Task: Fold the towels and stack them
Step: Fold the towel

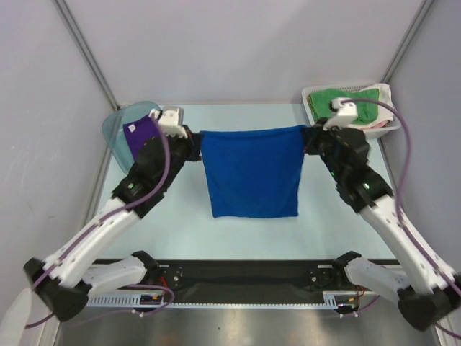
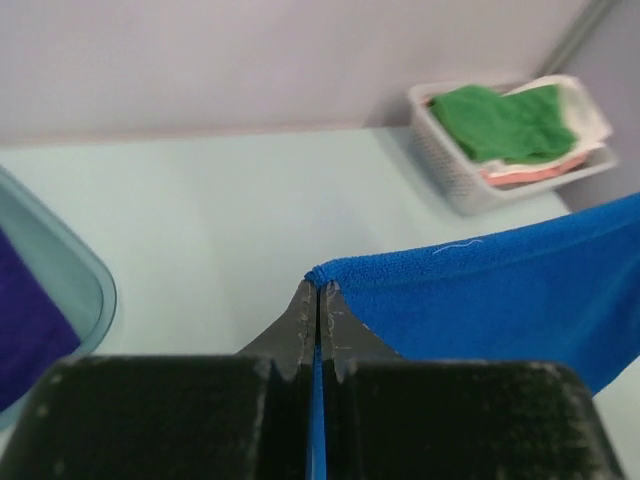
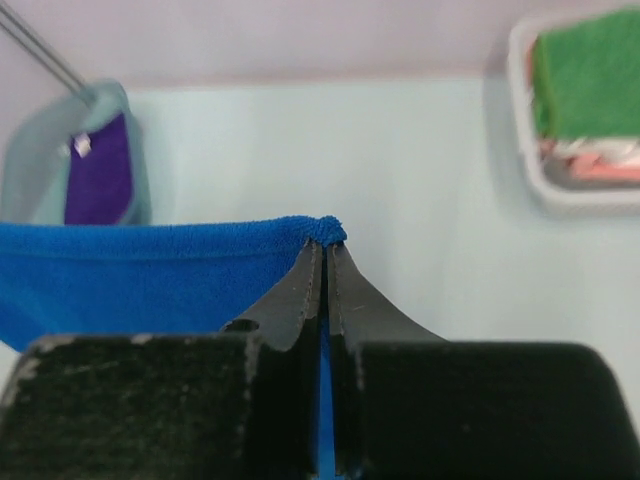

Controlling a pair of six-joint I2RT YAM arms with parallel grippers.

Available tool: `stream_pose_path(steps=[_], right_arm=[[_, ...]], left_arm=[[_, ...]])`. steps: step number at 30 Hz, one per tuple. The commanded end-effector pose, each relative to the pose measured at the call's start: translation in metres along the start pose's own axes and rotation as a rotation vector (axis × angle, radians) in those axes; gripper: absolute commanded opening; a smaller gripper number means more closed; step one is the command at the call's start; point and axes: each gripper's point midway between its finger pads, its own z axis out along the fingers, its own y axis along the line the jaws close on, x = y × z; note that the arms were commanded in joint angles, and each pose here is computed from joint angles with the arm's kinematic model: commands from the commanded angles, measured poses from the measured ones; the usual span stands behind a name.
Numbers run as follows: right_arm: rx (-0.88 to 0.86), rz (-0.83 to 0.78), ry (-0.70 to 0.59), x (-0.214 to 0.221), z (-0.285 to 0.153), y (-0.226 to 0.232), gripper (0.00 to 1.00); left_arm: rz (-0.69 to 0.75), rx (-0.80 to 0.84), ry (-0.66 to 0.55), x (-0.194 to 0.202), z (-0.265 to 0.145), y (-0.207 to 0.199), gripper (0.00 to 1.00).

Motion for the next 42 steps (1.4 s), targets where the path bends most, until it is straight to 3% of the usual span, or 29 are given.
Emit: stream_pose_path(steps=[1,3,4,5,6,7,8,10,12,13,17,29,42], right_arm=[[-0.023,0.038,0.136,0.062,0.064,-0.006,0.0],[0.024,0.052,0.24,0.11,0.108,-0.028,0.0],[0.018,0.068,0.209,0.106,0.129,-0.029,0.0],[0.013,0.077,0.227,0.113,0.145,-0.031,0.0],[0.036,0.083,0.28,0.145,0.172,-0.044,0.0],[0.022,0.091,0.244,0.134,0.19,-0.041,0.0],[0.031,0.096,0.256,0.142,0.206,-0.045,0.0],[0.043,0.106,0.323,0.175,0.238,-0.058,0.0],[0.033,0.113,0.291,0.159,0.265,-0.057,0.0],[0.044,0.117,0.33,0.18,0.277,-0.065,0.0],[0.039,0.112,0.286,0.164,0.307,-0.065,0.0],[0.061,0.124,0.327,0.2,0.313,-0.089,0.0],[0.077,0.183,0.389,0.221,0.261,-0.092,0.0]], left_arm=[[-0.075,-0.073,0.091,0.046,0.057,0.033,0.0],[-0.081,-0.092,0.136,0.069,0.085,0.044,0.0],[-0.106,-0.113,0.092,0.057,0.104,0.053,0.0],[-0.1,-0.149,0.164,0.092,0.13,0.066,0.0],[-0.112,-0.156,0.14,0.09,0.146,0.075,0.0],[-0.119,-0.161,0.116,0.081,0.163,0.078,0.0],[-0.119,-0.193,0.181,0.115,0.185,0.093,0.0],[-0.133,-0.201,0.165,0.105,0.215,0.107,0.0],[-0.121,-0.257,0.218,0.129,0.236,0.133,0.0],[-0.13,-0.246,0.195,0.115,0.246,0.135,0.0],[-0.131,-0.272,0.188,0.117,0.262,0.158,0.0],[-0.136,-0.261,0.251,0.148,0.276,0.173,0.0],[-0.19,-0.291,0.308,0.173,0.22,0.17,0.0]])
